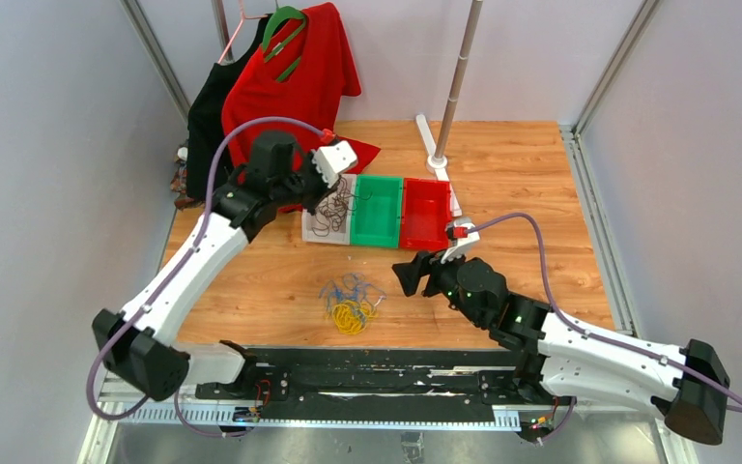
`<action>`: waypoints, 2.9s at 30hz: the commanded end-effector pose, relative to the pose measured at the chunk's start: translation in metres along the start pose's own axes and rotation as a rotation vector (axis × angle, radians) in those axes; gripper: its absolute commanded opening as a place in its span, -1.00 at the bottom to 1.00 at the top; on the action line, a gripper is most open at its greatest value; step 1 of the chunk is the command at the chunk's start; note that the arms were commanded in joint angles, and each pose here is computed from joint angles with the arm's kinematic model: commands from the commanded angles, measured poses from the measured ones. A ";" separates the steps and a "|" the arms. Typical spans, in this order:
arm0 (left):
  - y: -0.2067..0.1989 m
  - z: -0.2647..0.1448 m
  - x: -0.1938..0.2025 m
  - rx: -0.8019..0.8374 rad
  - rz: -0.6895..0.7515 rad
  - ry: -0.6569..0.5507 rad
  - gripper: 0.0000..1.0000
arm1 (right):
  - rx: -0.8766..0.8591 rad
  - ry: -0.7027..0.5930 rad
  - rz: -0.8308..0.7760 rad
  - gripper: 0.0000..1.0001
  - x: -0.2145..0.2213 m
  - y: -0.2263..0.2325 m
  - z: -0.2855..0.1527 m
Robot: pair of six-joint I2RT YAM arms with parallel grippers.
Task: Untangle the cables
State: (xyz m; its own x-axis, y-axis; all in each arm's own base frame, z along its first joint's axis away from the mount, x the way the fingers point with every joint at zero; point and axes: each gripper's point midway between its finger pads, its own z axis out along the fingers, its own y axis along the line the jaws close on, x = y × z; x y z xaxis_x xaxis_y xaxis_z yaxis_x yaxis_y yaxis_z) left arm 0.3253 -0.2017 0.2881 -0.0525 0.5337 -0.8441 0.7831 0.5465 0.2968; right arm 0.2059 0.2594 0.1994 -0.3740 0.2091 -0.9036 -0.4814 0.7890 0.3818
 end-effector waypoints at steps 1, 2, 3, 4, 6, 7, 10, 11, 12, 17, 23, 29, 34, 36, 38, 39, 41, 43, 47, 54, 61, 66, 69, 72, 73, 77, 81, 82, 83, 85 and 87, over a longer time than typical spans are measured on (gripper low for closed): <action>0.009 0.027 0.016 0.012 0.034 0.046 -0.99 | 0.077 0.062 -0.076 0.49 -0.005 -0.019 -0.017; 0.012 0.033 0.023 0.015 0.026 0.058 -0.99 | 0.070 0.079 -0.079 0.49 -0.003 -0.020 -0.021; 0.014 0.039 0.030 0.017 0.017 0.072 -0.99 | 0.060 0.094 -0.078 0.49 -0.001 -0.019 -0.025; 0.018 0.044 0.036 0.017 0.005 0.083 -0.99 | 0.050 0.117 -0.076 0.49 0.003 -0.019 -0.028; 0.023 0.055 0.048 0.028 -0.014 0.109 -0.99 | 0.043 0.172 -0.076 0.50 0.011 -0.018 -0.034; 0.028 0.059 0.051 0.028 -0.023 0.116 -0.99 | 0.047 0.201 -0.082 0.50 0.015 -0.019 -0.036; 0.038 0.074 0.063 0.033 -0.056 0.131 -0.99 | 0.084 0.256 -0.108 0.49 0.019 -0.025 -0.039; 0.042 0.078 0.067 0.030 -0.063 0.133 -0.99 | 0.097 0.264 -0.113 0.49 0.018 -0.026 -0.039; 0.046 0.083 0.071 0.030 -0.065 0.136 -0.99 | 0.105 0.265 -0.113 0.49 0.017 -0.027 -0.038; 0.066 0.104 0.088 0.007 -0.065 0.134 -0.99 | 0.135 0.240 -0.093 0.47 0.013 -0.029 -0.031; 0.081 0.129 0.118 -0.040 -0.061 0.162 -0.99 | 0.166 0.270 -0.078 0.48 0.026 -0.033 -0.016; 0.099 0.133 0.145 -0.156 0.007 0.221 -0.99 | 0.205 0.337 -0.085 0.53 0.040 -0.039 -0.004; 0.094 0.137 0.165 -0.153 0.021 0.259 -0.99 | 0.224 0.363 -0.065 0.54 0.045 -0.046 0.004; 0.090 0.139 0.174 -0.141 0.033 0.271 -0.99 | 0.232 0.373 -0.034 0.54 0.048 -0.050 0.005; 0.084 0.141 0.182 -0.123 0.033 0.284 -0.99 | 0.232 0.380 -0.012 0.54 0.053 -0.053 0.006; 0.082 0.142 0.185 -0.120 0.031 0.288 -0.99 | 0.230 0.386 -0.005 0.54 0.056 -0.054 0.006; 0.079 0.145 0.191 -0.111 0.027 0.296 -0.99 | 0.237 0.399 -0.004 0.54 0.060 -0.057 0.007; 0.075 0.147 0.197 -0.098 0.020 0.306 -0.99 | 0.247 0.405 -0.004 0.54 0.061 -0.059 0.007; 0.066 0.147 0.200 -0.062 0.012 0.335 -0.74 | 0.252 0.398 0.002 0.54 0.056 -0.062 0.010; 0.057 0.120 0.176 0.008 -0.076 0.351 0.16 | 0.250 0.401 0.016 0.54 0.047 -0.068 0.009; 0.030 0.088 0.142 0.135 -0.154 0.334 0.69 | 0.228 0.392 0.011 0.54 0.037 -0.066 0.009; 0.002 0.057 0.117 0.260 -0.230 0.328 0.72 | 0.195 0.410 0.047 0.54 0.045 -0.060 0.013; -0.042 0.034 0.117 0.381 -0.312 0.292 0.66 | 0.185 0.457 0.099 0.50 0.062 -0.056 0.017; -0.089 0.017 0.126 0.472 -0.310 0.305 0.62 | 0.167 0.519 0.128 0.45 0.078 -0.052 0.018; -0.103 0.011 0.131 0.503 -0.280 0.310 0.61 | 0.164 0.532 0.132 0.45 0.080 -0.051 0.017; -0.128 -0.010 0.145 0.592 -0.116 0.302 0.59 | 0.151 0.546 0.124 0.41 0.084 -0.051 0.013; -0.130 -0.010 0.169 0.619 -0.027 0.359 0.56 | 0.119 0.535 0.087 0.33 0.079 -0.048 0.013; -0.131 -0.009 0.175 0.632 -0.018 0.373 0.54 | 0.106 0.528 0.076 0.31 0.076 -0.047 0.013; -0.134 -0.008 0.181 0.647 -0.014 0.385 0.54 | 0.094 0.520 0.070 0.29 0.073 -0.045 0.013; -0.140 -0.006 0.193 0.676 -0.010 0.413 0.52 | 0.074 0.497 0.066 0.27 0.067 -0.041 0.012; -0.141 -0.001 0.201 0.665 -0.020 0.434 0.48 | 0.064 0.475 0.070 0.27 0.064 -0.040 0.012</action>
State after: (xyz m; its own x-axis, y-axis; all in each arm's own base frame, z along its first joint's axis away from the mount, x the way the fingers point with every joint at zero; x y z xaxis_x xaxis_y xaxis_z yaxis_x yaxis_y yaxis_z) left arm 0.2085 -0.1761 0.0982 -0.2311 0.7703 -0.5944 0.9728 0.1722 -0.1550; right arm 0.2084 0.2474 0.1117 -0.7667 -0.0223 -0.6416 -0.3589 0.8435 0.3996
